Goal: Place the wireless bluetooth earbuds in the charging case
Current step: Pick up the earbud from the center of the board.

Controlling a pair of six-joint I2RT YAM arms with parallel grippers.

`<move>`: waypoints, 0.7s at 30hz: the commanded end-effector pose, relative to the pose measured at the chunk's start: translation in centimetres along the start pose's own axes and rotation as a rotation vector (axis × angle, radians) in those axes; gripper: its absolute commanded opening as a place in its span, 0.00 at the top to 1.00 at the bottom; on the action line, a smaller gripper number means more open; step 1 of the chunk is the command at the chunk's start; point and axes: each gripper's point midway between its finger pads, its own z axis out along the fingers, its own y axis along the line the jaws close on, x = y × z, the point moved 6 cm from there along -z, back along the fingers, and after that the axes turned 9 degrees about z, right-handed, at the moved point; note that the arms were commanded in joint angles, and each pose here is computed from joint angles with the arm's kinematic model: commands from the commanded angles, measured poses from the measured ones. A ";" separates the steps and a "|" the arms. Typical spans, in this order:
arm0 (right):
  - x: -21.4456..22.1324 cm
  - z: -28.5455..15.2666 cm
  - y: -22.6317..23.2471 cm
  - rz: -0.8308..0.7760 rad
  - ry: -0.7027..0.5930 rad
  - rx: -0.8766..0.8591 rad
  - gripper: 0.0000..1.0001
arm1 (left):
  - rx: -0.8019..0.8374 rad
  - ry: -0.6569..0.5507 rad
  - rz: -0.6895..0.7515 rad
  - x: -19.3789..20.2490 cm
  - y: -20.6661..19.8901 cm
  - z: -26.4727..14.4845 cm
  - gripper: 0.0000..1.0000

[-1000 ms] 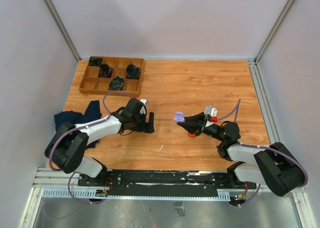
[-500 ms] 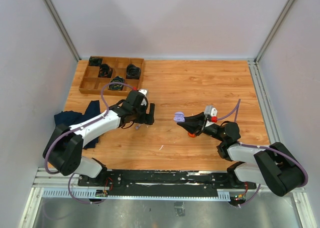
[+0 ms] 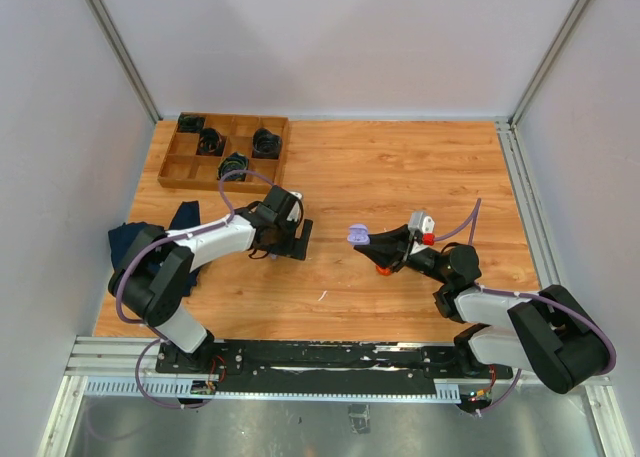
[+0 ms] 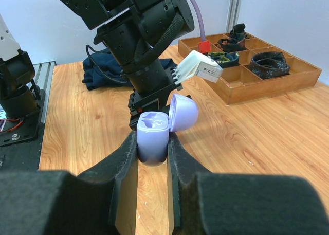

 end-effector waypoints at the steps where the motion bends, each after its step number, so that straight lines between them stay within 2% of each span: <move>1: -1.1 0.6 0.6 -0.038 -0.042 -0.050 0.99 | 0.046 0.005 0.018 -0.4 -0.4 -0.2 0.10; 21: -1.0 0.7 0.6 -0.033 -0.036 -0.055 0.99 | 0.152 0.038 0.107 1.0 -2.3 -1.5 0.10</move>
